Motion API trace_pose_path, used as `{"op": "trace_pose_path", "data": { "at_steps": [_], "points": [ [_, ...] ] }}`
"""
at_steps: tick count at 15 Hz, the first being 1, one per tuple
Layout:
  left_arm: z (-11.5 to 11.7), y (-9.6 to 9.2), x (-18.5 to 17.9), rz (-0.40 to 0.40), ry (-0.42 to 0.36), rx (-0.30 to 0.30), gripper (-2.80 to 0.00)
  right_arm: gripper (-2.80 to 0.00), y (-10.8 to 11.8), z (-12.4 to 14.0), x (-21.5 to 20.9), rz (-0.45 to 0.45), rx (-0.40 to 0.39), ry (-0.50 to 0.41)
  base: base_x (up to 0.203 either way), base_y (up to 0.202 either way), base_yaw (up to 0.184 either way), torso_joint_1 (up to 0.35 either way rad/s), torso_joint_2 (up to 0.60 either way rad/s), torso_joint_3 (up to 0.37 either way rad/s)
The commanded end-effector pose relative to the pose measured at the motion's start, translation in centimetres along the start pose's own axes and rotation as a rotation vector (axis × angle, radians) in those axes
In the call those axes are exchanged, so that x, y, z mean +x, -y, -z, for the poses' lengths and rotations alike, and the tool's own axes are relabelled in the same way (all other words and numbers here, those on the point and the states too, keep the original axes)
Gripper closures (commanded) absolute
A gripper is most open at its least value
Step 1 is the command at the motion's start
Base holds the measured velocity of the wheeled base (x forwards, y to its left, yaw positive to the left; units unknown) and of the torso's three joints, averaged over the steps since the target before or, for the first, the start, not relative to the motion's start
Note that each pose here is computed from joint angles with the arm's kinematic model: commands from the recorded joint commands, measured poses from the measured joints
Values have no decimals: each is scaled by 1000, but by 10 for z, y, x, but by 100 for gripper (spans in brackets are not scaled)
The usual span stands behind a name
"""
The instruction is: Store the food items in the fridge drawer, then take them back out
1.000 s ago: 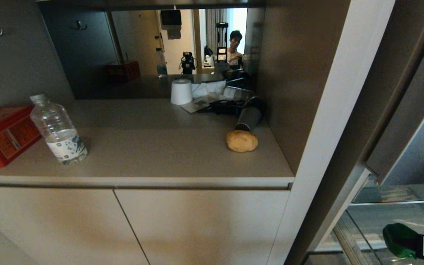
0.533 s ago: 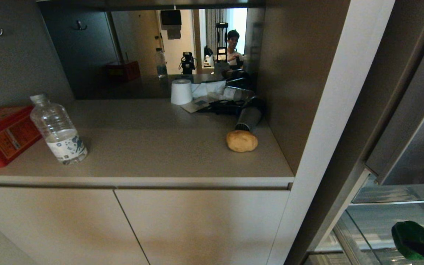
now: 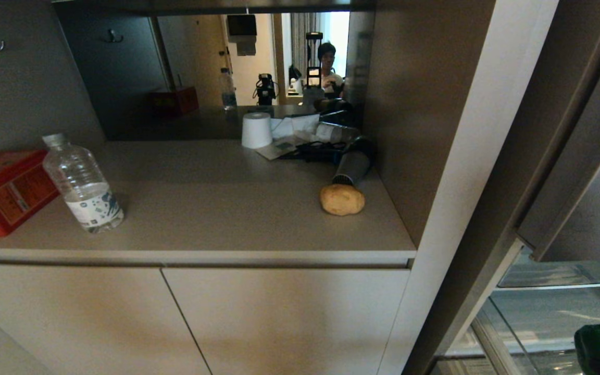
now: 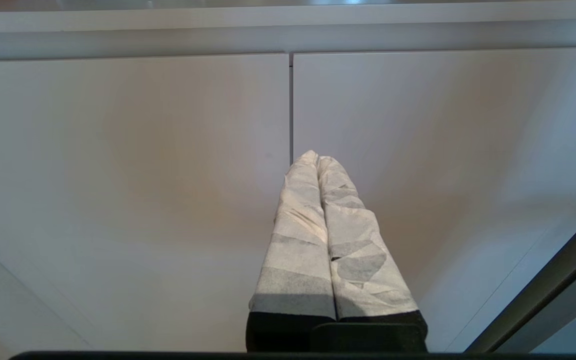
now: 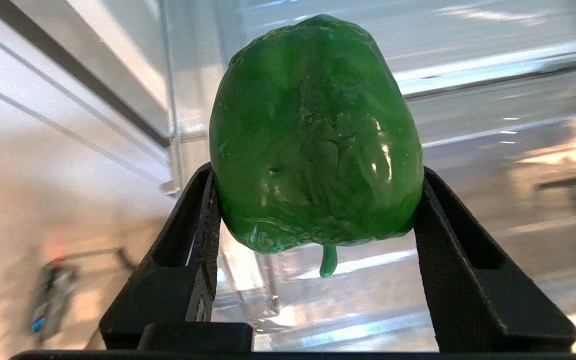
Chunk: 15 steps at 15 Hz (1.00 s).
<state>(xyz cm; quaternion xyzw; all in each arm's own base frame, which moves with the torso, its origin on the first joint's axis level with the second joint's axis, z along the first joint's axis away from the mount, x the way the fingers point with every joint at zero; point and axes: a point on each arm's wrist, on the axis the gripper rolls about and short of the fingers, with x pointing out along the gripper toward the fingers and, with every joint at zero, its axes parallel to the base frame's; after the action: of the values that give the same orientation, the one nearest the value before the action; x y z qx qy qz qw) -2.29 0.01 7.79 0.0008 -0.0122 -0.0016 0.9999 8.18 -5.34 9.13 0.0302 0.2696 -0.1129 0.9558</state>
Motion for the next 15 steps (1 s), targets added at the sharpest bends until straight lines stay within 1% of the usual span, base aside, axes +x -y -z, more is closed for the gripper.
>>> {"op": "trace_pose_path", "data": {
  "at_steps": [1,2,4,7,8,10,12,13,15],
  "points": [
    [3,0,1,0,-10,0,0,0,-6,1,-16,38,-37,90,0,0,0,0,0,0],
    [3,0,1,0,-11,0,0,0,-9,0,-17,16,-55,102,0,0,0,0,0,0],
    [3,0,1,0,-11,0,0,0,-19,-2,-19,-56,-95,133,0,0,0,0,0,0],
    [3,0,1,0,-10,0,0,0,-35,-3,-26,-128,-132,189,0,0,0,0,0,0],
    [3,0,1,1,-11,0,0,0,-39,-3,-31,-132,-140,218,0,0,0,0,0,0],
    [3,0,1,0,-11,0,0,0,-42,-3,-38,-108,-142,274,0,0,0,0,0,0],
    [3,0,1,0,-10,0,0,0,-44,-2,-43,-129,-159,314,0,0,0,0,0,0],
    [3,0,1,0,-9,0,0,0,-45,-2,-45,-155,-176,330,0,0,0,0,0,0],
    [3,0,1,1,-11,0,0,0,-49,-1,-49,-238,-218,354,0,0,0,0,0,0]
  ]
}}
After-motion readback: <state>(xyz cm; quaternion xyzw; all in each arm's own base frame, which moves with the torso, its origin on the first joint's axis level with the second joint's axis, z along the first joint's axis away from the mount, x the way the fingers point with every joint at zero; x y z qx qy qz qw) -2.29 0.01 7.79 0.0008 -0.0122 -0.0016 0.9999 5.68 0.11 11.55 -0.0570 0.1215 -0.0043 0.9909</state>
